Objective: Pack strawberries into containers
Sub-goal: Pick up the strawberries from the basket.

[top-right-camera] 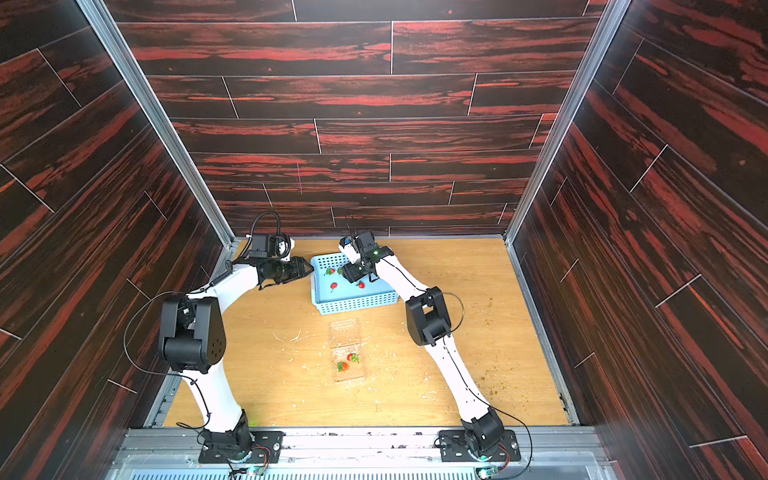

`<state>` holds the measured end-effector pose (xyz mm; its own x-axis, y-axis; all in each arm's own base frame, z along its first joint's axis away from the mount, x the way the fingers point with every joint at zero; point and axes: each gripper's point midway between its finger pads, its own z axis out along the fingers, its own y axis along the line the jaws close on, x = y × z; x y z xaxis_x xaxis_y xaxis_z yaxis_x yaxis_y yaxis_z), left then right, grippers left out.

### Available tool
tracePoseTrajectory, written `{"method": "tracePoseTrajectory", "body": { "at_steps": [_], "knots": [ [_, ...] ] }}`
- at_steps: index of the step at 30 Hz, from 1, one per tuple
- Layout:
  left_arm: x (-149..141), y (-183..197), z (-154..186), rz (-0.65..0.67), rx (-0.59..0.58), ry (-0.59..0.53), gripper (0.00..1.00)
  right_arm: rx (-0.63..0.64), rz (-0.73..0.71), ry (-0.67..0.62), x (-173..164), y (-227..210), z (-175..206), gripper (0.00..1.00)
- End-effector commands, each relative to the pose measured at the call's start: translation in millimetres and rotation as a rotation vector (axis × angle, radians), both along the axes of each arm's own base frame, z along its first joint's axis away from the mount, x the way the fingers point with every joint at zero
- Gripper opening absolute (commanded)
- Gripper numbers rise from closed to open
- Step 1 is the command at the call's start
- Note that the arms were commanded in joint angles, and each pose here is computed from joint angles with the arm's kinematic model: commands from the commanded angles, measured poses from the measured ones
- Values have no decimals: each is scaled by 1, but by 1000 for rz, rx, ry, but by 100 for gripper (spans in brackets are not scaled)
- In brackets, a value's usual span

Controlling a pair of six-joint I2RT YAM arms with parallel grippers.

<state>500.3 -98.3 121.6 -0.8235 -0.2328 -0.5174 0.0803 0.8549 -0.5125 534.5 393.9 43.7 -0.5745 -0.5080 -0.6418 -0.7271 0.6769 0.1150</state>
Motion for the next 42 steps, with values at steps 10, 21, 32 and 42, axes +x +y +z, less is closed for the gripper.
{"method": "tracePoseTrajectory", "body": {
  "at_steps": [10, 21, 32, 42],
  "knots": [
    [-1, 2, 21, -6, 9, -38, 59, 32, -9, 120, -8, 1, -22, 65],
    [-4, 4, 17, -7, 19, -32, 59, -1, -31, 136, -9, -6, -29, 46],
    [-7, 5, 10, -5, 18, -24, 58, -29, -44, 130, -13, -3, -30, 23],
    [-9, 5, 11, -2, 11, -29, 59, 3, -48, 80, -13, -5, 5, 2]
  ]
}}
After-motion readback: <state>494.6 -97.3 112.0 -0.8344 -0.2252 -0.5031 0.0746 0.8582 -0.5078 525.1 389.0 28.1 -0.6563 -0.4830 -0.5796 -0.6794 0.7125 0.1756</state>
